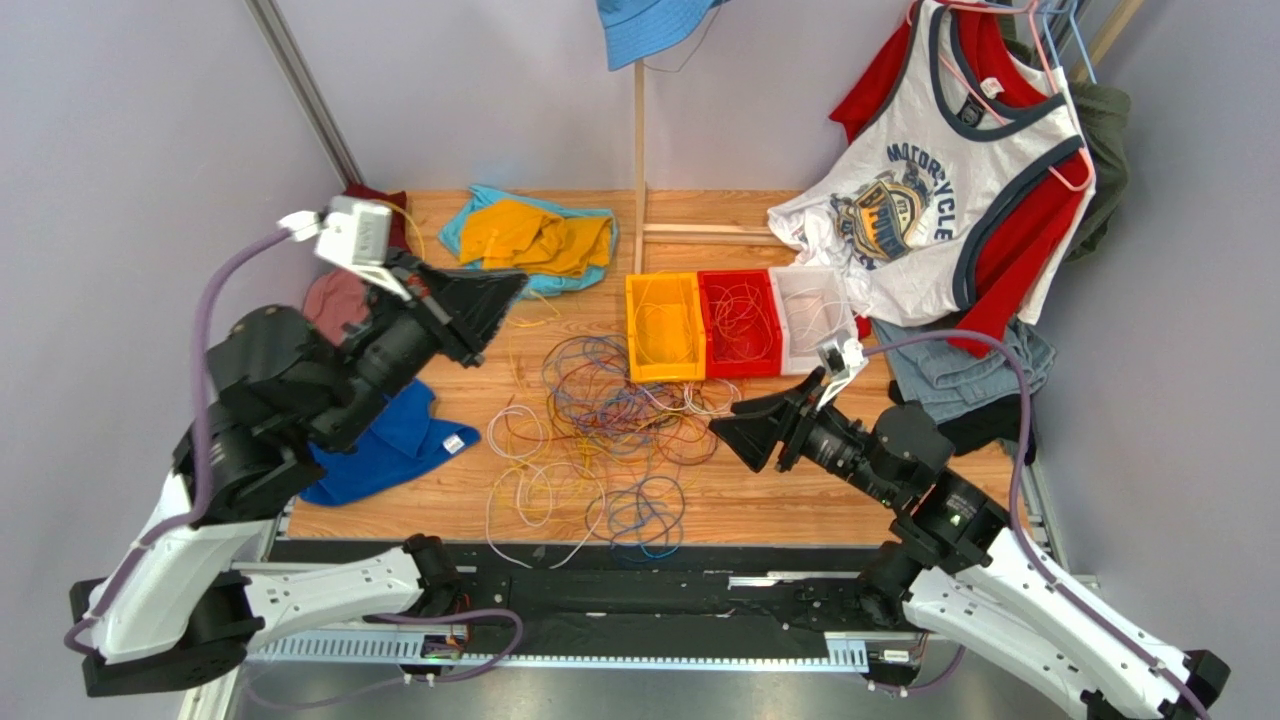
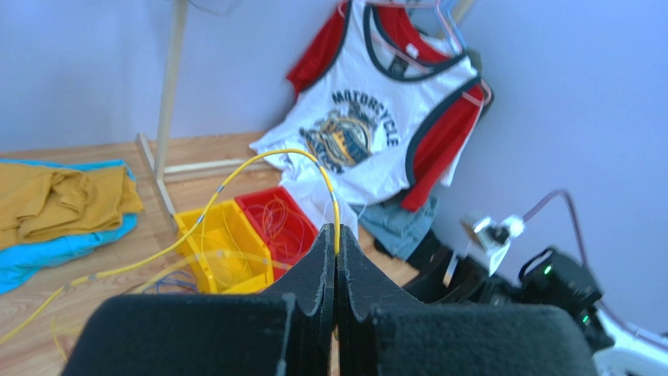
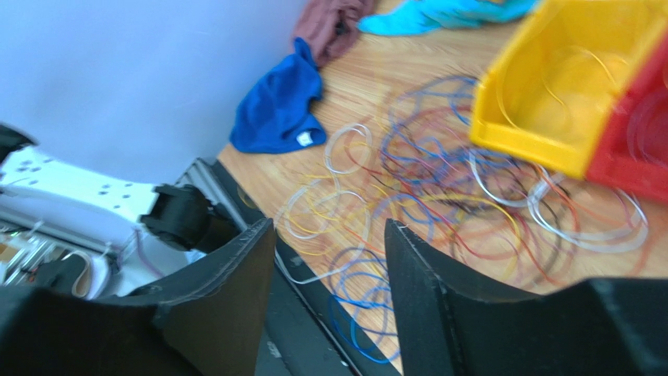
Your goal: Untangle the cables
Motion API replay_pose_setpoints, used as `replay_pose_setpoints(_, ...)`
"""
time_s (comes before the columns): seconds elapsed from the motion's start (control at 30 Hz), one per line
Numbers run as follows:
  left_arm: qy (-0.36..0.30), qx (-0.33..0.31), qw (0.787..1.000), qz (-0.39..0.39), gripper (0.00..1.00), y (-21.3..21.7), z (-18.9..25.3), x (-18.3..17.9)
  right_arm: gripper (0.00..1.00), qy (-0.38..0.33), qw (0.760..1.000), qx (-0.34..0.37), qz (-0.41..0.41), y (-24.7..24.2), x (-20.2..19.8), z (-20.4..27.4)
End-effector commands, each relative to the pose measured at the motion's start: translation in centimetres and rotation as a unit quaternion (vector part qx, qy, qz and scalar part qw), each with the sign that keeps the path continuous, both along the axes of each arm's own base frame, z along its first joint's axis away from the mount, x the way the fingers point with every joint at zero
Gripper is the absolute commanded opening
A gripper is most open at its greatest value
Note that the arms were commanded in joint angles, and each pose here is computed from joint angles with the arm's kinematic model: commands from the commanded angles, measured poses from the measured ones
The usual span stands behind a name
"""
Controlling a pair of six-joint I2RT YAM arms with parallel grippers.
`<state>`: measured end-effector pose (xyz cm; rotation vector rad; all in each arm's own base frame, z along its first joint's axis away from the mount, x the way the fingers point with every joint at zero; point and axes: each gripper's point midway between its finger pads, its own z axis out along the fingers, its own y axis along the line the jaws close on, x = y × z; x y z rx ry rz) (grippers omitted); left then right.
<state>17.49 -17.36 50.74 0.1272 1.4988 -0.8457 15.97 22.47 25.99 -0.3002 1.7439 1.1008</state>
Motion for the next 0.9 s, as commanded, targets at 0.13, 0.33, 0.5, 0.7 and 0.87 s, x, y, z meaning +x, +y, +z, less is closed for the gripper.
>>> replay_pose_setpoints(0.13, 0.011, 0.075, 0.992, -0.102, 0.0, -5.2, -1.5, -0.6, 0.64, -0.1, 0.993, 0.026, 0.06, 3.2, -0.3, 9.1)
replay_pose_setpoints(0.33, 0.037, 0.119, 0.989, -0.076, 0.0, -6.4, -5.0, 1.4, 0.61, -0.092, 0.996, 0.007, 0.008, 1.1, 0.4, 7.7)
replay_pose_setpoints(0.5, 0.051, 0.168, 0.984, -0.032, 0.0, -8.3, -7.6, 4.7, 0.59, -0.071, 0.996, -0.026, -0.05, -1.9, 0.7, 5.1)
replay_pose_setpoints(0.7, 0.082, 0.229, 0.97, -0.006, 0.0, -11.9, -11.1, 10.2, 0.58, -0.059, 0.993, -0.035, -0.099, -4.9, 0.4, 3.5)
replay_pose_setpoints(0.87, 0.093, 0.227, 0.969, 0.013, 0.0, -13.2, -11.8, 14.3, 0.58, -0.056, 0.991, -0.031, -0.117, -6.1, 0.1, 2.6)
